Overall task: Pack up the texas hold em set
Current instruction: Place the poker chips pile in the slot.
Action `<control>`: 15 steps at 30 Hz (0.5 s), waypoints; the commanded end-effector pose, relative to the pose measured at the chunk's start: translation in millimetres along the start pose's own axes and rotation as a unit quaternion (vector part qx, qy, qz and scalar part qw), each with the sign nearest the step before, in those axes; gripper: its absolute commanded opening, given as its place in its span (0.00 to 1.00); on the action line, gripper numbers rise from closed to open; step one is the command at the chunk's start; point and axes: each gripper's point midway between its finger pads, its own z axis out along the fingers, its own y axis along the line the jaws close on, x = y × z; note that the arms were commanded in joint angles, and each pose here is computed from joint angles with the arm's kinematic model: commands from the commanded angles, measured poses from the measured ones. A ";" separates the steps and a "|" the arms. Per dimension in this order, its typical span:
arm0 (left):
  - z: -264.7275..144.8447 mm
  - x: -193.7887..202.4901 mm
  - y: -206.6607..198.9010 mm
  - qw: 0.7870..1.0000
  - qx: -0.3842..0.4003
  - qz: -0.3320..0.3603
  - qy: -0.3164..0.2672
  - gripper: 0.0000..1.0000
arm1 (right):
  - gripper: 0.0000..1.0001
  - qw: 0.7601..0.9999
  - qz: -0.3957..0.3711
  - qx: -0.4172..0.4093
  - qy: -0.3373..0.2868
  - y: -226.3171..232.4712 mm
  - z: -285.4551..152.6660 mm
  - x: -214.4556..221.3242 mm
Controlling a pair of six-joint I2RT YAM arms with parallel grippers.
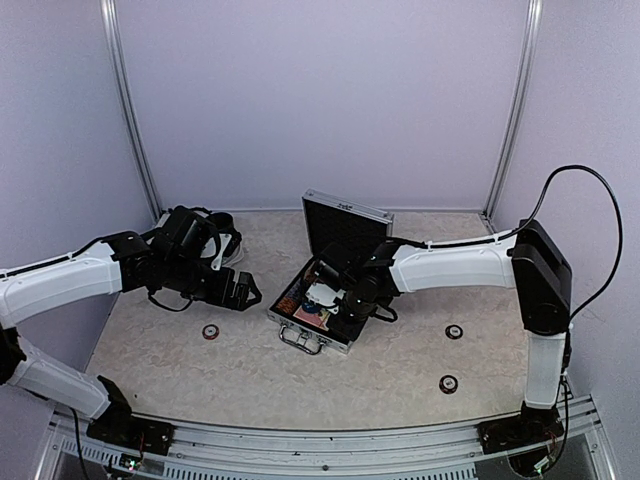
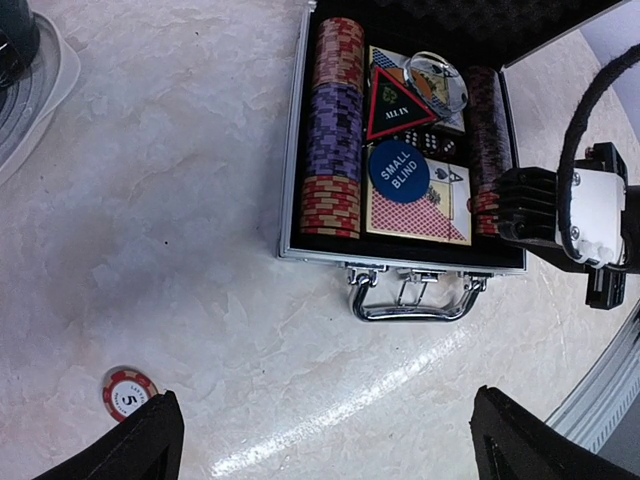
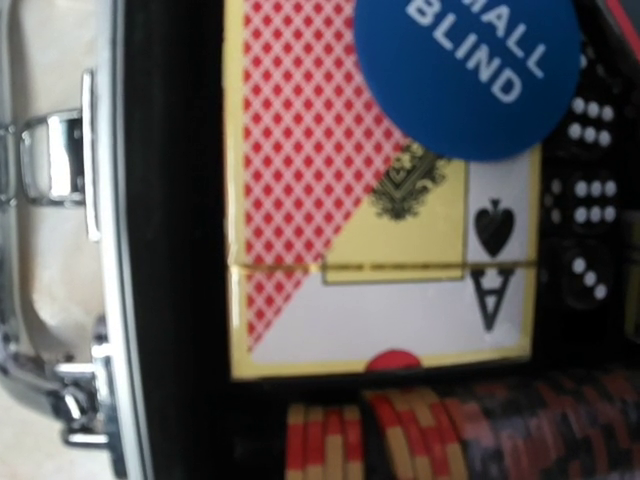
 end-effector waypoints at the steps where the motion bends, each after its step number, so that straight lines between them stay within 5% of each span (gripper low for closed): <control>1: 3.1 0.3 -0.3 1.000 0.007 0.003 -0.001 0.99 | 0.15 1.000 -0.007 0.007 0.008 0.7 1.1 -1.4; 15: 3.4 0.4 -0.4 1.000 0.008 0.003 -0.001 0.99 | 0.22 1.000 -0.008 0.013 0.007 -1.5 -1.5 -2.8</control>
